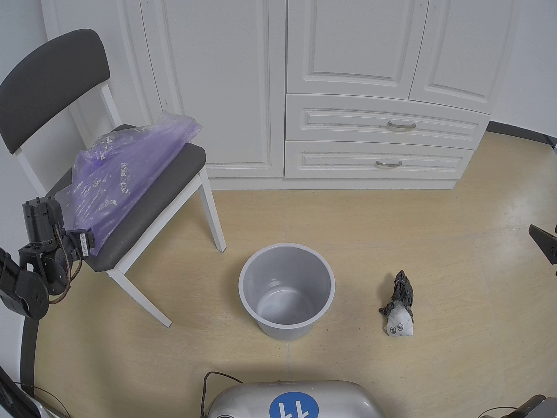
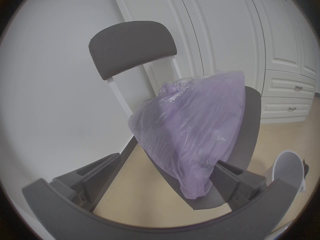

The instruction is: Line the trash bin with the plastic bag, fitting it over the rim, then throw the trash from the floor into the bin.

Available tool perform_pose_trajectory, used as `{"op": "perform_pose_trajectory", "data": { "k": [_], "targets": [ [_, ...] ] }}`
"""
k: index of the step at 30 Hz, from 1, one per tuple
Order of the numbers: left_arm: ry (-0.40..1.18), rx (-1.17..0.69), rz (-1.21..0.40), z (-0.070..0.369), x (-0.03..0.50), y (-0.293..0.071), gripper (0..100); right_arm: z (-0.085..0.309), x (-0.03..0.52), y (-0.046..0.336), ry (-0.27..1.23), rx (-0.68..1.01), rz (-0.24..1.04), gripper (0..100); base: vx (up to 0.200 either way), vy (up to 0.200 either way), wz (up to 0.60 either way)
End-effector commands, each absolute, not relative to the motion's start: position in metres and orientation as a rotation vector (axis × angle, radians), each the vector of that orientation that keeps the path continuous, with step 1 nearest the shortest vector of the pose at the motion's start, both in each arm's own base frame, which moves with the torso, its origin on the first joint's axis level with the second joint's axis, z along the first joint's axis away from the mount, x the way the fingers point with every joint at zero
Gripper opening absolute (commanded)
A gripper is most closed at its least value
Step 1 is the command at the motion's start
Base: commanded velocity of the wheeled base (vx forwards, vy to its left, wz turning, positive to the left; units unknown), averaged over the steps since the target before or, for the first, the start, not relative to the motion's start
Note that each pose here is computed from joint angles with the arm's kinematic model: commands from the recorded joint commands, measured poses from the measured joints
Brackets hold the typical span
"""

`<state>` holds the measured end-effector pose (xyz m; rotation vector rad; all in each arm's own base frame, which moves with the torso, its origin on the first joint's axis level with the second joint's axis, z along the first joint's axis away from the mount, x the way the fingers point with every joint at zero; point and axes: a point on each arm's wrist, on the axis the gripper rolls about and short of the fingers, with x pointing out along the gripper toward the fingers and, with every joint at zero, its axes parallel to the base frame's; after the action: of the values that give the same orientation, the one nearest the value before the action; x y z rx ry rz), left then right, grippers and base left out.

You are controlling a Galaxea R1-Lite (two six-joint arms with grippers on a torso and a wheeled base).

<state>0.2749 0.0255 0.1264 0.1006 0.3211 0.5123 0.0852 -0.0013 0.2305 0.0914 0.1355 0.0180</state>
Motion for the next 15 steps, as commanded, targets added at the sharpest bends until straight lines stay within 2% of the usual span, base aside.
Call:
{"op": "perform_pose_trajectory", "data": {
  "k": [1, 8, 9, 15],
  "targets": [
    [0.364, 0.105, 0.527, 0.101, 0.272, 0.028, 100, 0.230, 0.084, -0.001, 0.134, 0.094, 0.036, 100, 0.000, 0.000, 0.00],
    [0.259, 0.080, 0.556, 0.099, 0.268, 0.031, 100, 0.230, 0.083, 0.000, 0.119, 0.103, 0.077, 100, 0.000, 0.000, 0.00],
    [0.255, 0.080, 0.552, 0.098, 0.267, 0.031, 0, 0.228, 0.082, 0.000, 0.123, 0.103, 0.079, 100, 0.000, 0.000, 0.00],
    [0.205, 0.080, 0.522, 0.102, 0.255, 0.024, 0, 0.220, 0.086, 0.002, 0.164, 0.104, 0.129, 100, 0.000, 0.000, 0.00]
  ]
}}
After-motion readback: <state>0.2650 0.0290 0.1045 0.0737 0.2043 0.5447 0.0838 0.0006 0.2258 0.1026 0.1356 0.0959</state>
